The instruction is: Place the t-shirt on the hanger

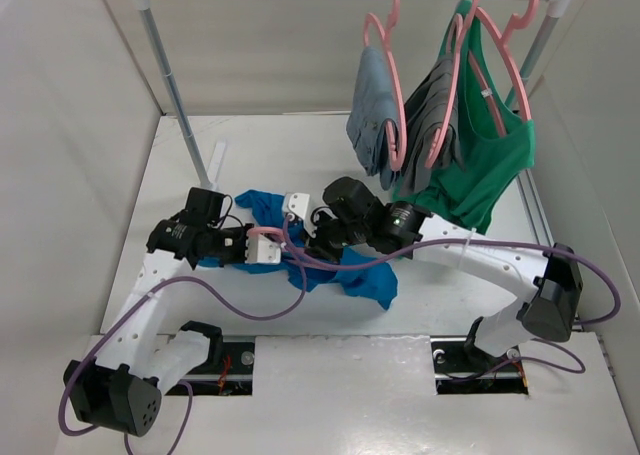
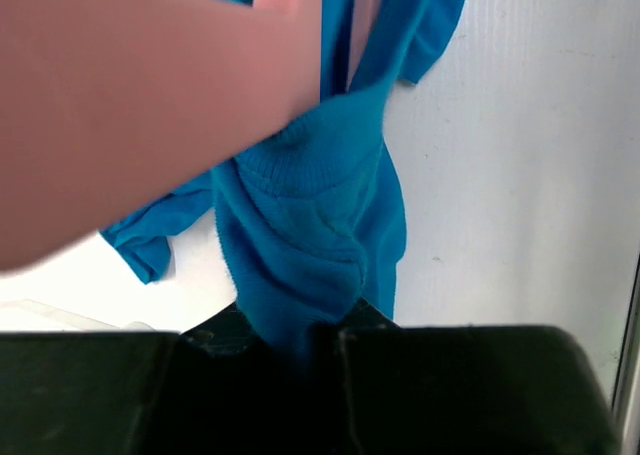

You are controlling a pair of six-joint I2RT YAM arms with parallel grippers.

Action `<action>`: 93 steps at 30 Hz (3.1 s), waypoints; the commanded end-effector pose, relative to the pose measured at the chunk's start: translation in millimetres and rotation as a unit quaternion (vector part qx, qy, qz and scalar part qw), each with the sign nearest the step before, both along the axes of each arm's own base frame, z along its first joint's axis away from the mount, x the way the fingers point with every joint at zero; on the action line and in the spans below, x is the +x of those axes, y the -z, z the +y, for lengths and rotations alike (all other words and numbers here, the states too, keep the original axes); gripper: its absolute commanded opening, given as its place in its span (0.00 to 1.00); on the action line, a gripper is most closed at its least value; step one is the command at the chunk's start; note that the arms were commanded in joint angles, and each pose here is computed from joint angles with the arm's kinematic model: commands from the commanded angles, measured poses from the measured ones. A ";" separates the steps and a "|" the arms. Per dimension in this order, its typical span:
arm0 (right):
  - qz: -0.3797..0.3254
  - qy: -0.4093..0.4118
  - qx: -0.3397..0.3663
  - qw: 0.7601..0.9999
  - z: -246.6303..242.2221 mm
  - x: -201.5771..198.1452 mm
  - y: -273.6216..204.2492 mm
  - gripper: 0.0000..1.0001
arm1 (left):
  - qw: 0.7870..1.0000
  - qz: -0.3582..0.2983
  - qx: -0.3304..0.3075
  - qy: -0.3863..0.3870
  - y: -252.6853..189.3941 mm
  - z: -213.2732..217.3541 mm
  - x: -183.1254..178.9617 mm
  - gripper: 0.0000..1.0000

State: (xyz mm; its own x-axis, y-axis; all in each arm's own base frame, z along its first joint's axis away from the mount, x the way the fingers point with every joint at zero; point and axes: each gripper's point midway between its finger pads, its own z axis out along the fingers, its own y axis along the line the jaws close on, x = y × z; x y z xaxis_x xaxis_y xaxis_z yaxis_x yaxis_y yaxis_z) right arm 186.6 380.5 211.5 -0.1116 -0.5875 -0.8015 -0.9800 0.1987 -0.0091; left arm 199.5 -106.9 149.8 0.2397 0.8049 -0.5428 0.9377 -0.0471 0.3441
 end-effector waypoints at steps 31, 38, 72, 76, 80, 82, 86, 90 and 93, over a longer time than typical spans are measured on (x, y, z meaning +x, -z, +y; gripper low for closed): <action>-0.058 0.061 0.056 0.995 -83.9 -28.4 -66.5 0.00 | 0.995 -0.054 0.034 -0.076 -30.2 39.1 48.4 0.14; -0.060 0.062 0.060 0.994 -101.5 -38.6 -80.1 0.00 | 0.997 -0.017 0.047 -0.064 -20.7 44.7 40.1 0.35; -0.054 0.029 0.173 0.983 -94.4 -61.0 -231.1 0.00 | 0.969 -0.132 -0.184 -0.098 -187.2 -2.5 54.5 0.63; -0.029 0.031 0.151 0.988 -85.6 -58.5 -210.6 0.00 | 0.967 -0.143 -0.176 -0.112 -177.4 2.7 55.7 0.37; -0.027 0.027 0.151 0.988 -87.3 -61.3 -209.1 0.00 | 0.956 -0.175 -0.177 -0.155 -182.3 13.3 65.5 0.00; -0.036 0.039 0.154 0.987 -93.5 -59.3 -214.8 0.00 | 0.949 -0.201 -0.156 -0.187 -181.6 28.3 76.6 0.00; -0.035 0.061 0.138 0.988 -114.3 -63.6 -208.2 0.00 | 0.939 -0.225 -0.140 -0.220 -182.0 43.2 89.3 0.00; -0.015 0.080 0.120 0.989 -129.1 -69.9 -186.8 0.00 | 0.937 -0.217 -0.136 -0.238 -172.9 50.7 95.7 0.00; -0.004 0.087 0.104 0.991 -138.3 -74.0 -169.0 0.00 | 0.944 -0.182 -0.133 -0.240 -158.8 50.3 98.4 0.00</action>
State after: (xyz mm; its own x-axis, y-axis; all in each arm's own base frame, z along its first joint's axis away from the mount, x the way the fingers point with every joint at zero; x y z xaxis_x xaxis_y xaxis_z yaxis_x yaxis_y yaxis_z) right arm 138.0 271.7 389.0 -0.1078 -0.3782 -0.9194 -0.9372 0.3472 -0.0329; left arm 268.6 -93.9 309.0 0.2429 0.6700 -0.7015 0.7339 0.3460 0.5846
